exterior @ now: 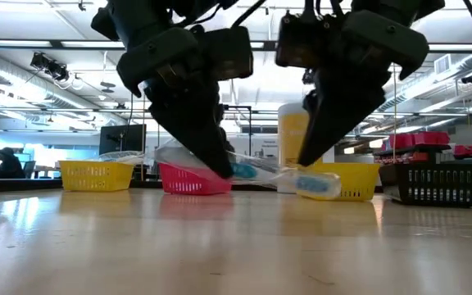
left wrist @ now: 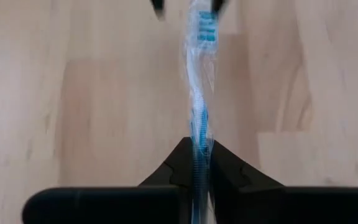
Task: Pick & Place Travel size toiletries
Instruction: Put the blue toothbrush into the left yellow basket
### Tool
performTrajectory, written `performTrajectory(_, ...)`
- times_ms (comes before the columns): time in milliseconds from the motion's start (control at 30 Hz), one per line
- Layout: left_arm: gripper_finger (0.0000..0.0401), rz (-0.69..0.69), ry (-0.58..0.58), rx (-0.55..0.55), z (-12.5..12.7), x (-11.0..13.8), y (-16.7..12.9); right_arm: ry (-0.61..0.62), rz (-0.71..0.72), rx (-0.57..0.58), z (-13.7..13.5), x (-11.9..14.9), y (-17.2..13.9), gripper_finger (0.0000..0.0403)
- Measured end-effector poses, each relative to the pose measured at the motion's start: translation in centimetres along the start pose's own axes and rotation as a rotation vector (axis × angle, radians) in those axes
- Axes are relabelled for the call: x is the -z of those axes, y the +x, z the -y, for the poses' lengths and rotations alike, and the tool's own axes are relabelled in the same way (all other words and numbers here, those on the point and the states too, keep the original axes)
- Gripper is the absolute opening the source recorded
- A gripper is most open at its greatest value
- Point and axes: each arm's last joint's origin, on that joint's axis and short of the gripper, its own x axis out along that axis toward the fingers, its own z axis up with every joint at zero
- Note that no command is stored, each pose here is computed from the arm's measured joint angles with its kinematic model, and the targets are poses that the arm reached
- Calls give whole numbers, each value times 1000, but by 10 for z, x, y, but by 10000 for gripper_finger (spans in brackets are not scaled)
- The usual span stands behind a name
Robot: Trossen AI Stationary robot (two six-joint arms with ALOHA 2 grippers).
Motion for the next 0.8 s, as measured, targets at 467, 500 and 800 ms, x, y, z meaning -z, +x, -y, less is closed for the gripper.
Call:
performTrajectory(467, 27, 22, -266, -507, -32, 7, -124, 53, -27, 194, 31, 6, -71, 160)
performTrajectory(500, 27, 59, -313, -552, -36, 7, -137, 54, -16, 197, 31, 5, -73, 160)
performTrajectory(800, 27, 269, -583, -887, -75, 30, -207, 39, -22, 196, 31, 6, -73, 158)
